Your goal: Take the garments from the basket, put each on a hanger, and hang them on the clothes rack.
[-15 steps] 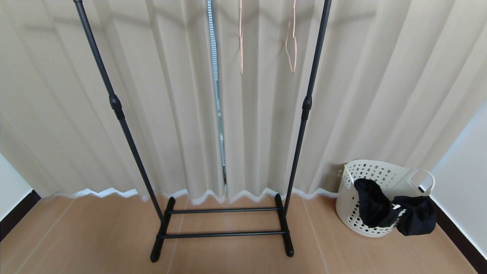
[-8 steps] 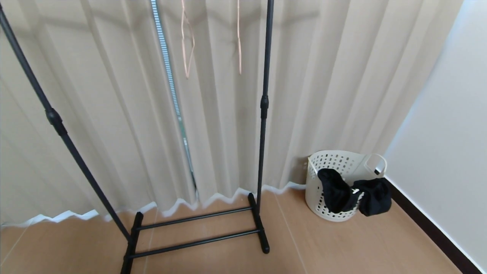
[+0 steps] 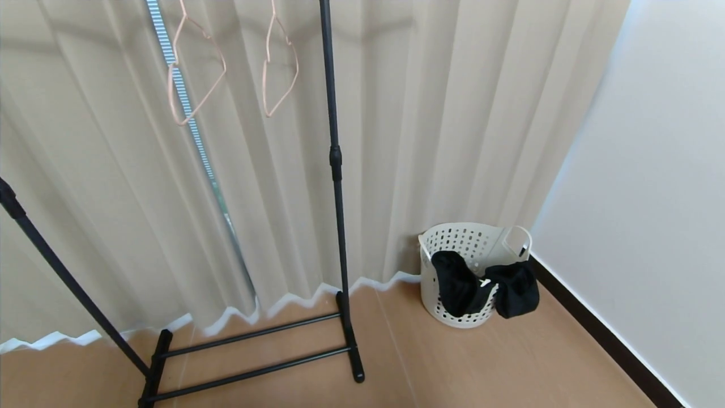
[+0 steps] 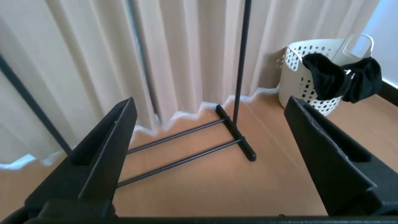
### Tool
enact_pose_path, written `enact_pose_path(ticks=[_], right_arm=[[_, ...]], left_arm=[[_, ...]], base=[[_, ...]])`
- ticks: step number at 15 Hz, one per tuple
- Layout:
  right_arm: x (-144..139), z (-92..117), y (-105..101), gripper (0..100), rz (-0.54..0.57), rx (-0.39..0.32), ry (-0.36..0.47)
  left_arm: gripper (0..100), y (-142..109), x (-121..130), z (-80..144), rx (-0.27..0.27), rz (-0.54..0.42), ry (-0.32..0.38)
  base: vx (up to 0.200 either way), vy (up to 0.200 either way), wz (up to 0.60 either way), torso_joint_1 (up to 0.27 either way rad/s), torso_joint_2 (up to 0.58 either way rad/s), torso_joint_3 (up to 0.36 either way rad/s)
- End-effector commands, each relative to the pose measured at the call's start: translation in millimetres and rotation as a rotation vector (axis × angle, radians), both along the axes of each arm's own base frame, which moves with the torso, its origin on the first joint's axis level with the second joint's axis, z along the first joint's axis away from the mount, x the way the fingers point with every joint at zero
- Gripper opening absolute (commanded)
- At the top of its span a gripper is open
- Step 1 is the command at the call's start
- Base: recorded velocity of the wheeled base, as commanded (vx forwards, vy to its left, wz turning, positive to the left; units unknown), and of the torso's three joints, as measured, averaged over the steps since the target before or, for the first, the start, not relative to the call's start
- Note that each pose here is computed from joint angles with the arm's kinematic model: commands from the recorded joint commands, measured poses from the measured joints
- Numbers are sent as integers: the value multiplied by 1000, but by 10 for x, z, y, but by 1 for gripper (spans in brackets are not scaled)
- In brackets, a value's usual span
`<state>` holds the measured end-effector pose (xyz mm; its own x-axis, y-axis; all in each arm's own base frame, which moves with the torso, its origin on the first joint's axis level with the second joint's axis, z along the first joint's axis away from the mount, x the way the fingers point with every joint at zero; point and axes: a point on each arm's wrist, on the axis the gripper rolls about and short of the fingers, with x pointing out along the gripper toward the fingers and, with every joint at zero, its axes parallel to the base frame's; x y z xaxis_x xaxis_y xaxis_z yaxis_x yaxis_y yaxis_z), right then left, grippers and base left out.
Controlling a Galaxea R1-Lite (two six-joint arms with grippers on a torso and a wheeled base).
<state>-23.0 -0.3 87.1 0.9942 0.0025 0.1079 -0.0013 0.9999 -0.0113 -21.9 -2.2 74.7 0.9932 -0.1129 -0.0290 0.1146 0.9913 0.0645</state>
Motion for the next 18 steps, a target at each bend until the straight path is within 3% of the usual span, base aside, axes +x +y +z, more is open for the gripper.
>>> enact_pose_path(ticks=[1,9,11,15,18], right_arm=[[1,1,0,100,0,0,1],[1,1,0,100,0,0,1],[1,1,0,100,0,0,1],[1,1,0,100,0,0,1],[1,1,0,100,0,0,1]], left_arm=[[100,0,1,0,0,0,2],[100,0,1,0,0,0,2],[100,0,1,0,0,0,2],[100,0,1,0,0,0,2],[100,1,1,0,-3,3,2]], base=[[200,0,0,7,-2,2],[200,0,0,4,5,2],[200,-200,0,7,0,2],[50,-200,-300,6,4,2],[0,0,-200,1,2,1]])
